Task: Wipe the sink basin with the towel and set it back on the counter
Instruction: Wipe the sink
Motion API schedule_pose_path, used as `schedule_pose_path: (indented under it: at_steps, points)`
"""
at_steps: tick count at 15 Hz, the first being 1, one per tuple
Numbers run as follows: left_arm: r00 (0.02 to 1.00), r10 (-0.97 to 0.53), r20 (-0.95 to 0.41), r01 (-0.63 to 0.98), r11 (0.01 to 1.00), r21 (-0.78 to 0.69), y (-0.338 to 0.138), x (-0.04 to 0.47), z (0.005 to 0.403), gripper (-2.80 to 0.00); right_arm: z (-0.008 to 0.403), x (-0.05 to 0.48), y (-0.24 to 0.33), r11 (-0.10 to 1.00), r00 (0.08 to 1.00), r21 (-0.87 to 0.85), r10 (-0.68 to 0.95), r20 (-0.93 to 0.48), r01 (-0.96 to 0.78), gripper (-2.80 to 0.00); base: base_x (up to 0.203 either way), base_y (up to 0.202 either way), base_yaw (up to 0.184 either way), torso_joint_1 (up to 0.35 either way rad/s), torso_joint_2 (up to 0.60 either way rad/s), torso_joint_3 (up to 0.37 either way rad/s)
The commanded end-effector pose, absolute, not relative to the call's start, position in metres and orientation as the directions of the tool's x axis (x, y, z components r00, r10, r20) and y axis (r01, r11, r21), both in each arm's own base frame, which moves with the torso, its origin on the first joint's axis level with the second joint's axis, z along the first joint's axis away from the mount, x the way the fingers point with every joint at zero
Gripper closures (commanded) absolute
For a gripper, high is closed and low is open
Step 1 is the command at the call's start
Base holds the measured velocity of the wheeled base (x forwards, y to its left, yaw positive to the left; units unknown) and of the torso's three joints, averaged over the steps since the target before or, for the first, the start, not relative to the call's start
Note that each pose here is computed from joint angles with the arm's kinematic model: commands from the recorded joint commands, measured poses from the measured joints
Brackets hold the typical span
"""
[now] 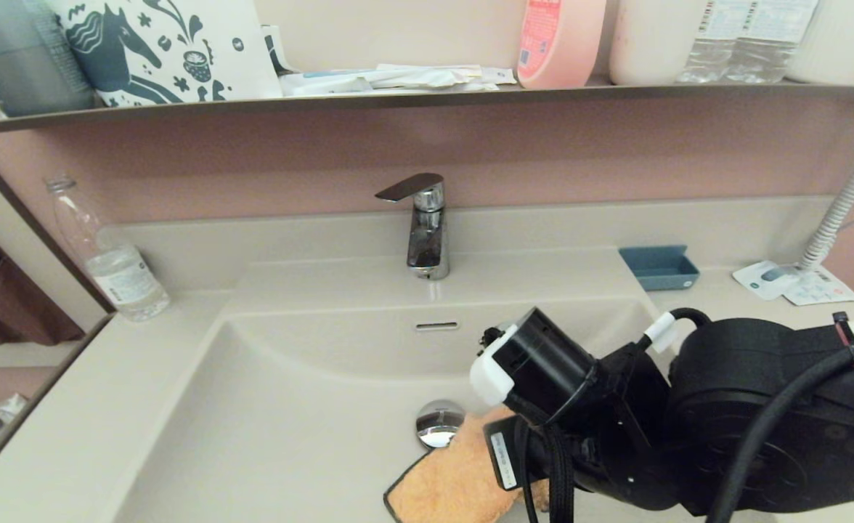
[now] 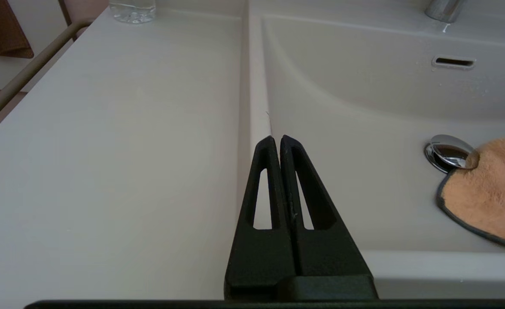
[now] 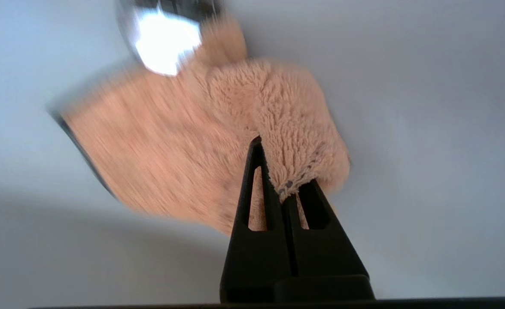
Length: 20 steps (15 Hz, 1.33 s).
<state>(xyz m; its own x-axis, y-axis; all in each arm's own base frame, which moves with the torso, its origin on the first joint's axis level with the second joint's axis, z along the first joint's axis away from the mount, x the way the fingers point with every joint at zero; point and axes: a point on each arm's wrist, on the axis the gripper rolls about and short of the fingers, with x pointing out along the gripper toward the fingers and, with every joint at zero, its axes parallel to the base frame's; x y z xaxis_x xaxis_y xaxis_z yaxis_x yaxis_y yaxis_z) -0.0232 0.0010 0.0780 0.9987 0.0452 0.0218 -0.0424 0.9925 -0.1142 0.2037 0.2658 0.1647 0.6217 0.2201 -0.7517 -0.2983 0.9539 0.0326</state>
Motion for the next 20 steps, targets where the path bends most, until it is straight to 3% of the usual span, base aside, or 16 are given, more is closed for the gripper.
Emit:
schedule_pose_path:
  at_steps: [1,7,14,20]
  points:
    - [0.999,0.046,0.021,-0.043,0.993,-0.114,0.001,-0.023,0.078,0.0,0.175,0.208,0.264,0.943,0.716,0.14,0.321,-0.621,-0.301,0.0,0.0,0.0,0.0,0.0,0.0,0.0]
    - [0.999,0.046,0.021,-0.043,0.993,-0.114,0.001,-0.023,0.078,0.0,0.112,0.247,0.343,0.888,0.802,0.047,0.435,-0.409,-0.457,0.0,0.0,0.0,0.0,0.0,0.0,0.0]
    - [0.999,0.046,0.02,-0.043,0.992,-0.115,0.001,-0.023,0.078,0.0,0.1,0.299,0.397,0.873,0.868,-0.089,0.459,-0.187,-0.48,0.0,0.0,0.0,0.0,0.0,0.0,0.0]
    - [0.999,0.046,0.021,-0.043,0.992,-0.116,0.001,-0.023,0.078,0.0,0.097,0.325,0.4,0.89,0.905,-0.164,0.418,-0.078,-0.425,0.0,0.0,0.0,0.0,0.0,0.0,0.0]
